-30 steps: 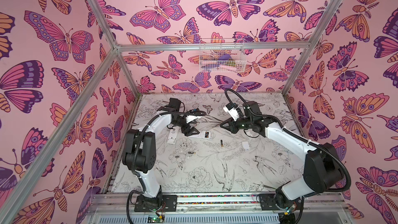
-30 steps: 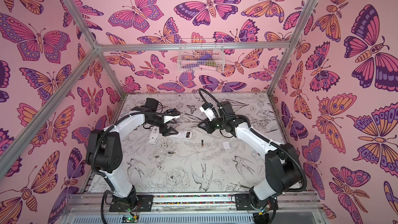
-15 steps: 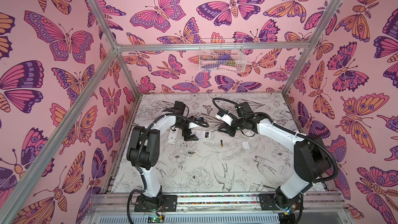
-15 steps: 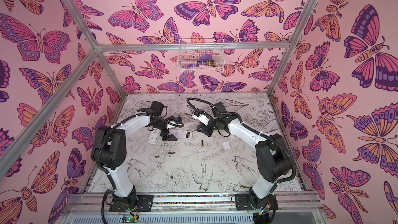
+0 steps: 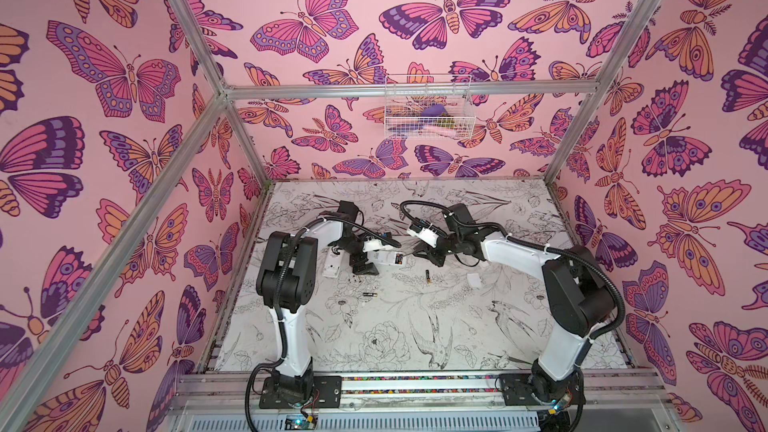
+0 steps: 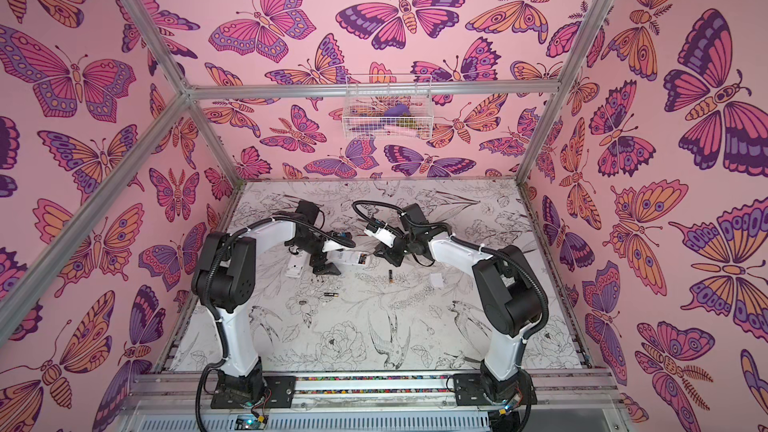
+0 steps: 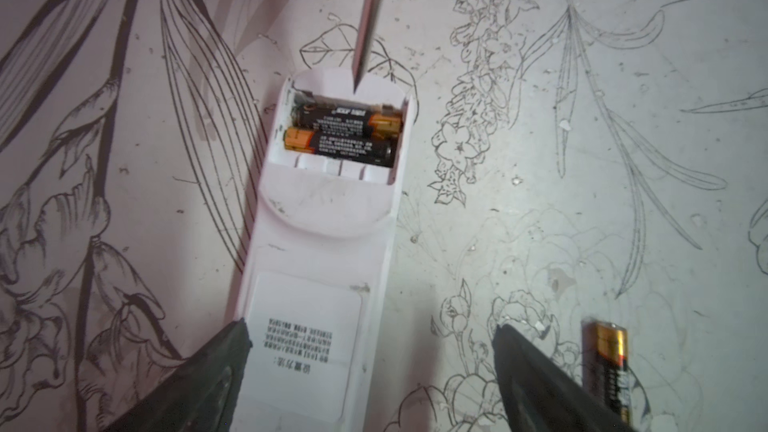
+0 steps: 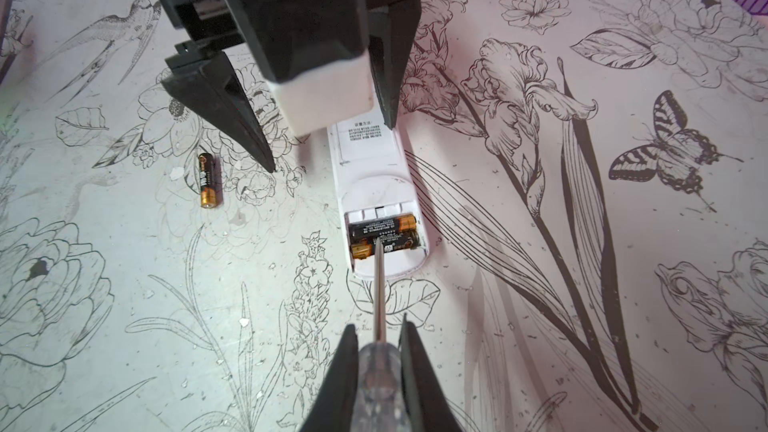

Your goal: Unload the batteries from the remote control

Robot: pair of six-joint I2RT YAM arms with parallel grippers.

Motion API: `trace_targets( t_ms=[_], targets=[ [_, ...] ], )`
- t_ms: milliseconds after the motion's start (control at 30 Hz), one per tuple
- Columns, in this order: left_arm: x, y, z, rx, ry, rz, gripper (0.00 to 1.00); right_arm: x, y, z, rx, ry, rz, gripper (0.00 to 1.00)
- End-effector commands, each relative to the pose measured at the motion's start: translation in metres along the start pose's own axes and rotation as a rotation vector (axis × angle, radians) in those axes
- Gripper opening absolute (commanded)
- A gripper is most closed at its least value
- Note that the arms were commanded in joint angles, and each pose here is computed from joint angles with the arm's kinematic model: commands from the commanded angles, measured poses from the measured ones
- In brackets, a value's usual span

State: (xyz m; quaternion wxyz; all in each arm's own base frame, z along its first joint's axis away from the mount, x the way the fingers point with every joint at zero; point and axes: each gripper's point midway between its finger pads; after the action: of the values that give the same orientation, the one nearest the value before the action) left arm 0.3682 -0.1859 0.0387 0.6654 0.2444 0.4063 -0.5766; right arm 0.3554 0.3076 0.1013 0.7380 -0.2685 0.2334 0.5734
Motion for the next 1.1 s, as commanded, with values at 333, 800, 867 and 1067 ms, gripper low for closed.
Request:
trace_targets(
  t_ms=[333,800,867,1067],
  targets=[
    [-0.005,0.006,0.008,0.03,-0.079,-0.024,0.95,0.013,-0.017,0.009,0.019,-0.019,-0.056,0.0],
    [0.024,0.004,-0.001,0.006,-0.052,-0.088,0.84,0.022,-0.019,0.007,0.028,-0.015,-0.039,0.0],
    [0.026,0.003,-0.001,0.011,-0.045,-0.09,0.78,0.023,-0.017,0.006,0.024,-0.007,-0.032,0.0],
    [0.03,0.0,-0.003,0.027,-0.022,-0.09,0.58,0.026,-0.015,-0.001,0.017,0.017,-0.033,0.0]
  ],
)
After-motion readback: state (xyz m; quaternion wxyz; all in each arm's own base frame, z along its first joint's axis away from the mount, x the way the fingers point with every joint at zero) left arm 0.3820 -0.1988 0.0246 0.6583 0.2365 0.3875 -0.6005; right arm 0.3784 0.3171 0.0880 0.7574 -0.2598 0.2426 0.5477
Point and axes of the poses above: each gripper's point midway between its finger pads, its own x axis out along the fingers, its own y axis along the line the jaws close on, z = x × y, and after that the axes turned 13 degrees about -x, right-handed
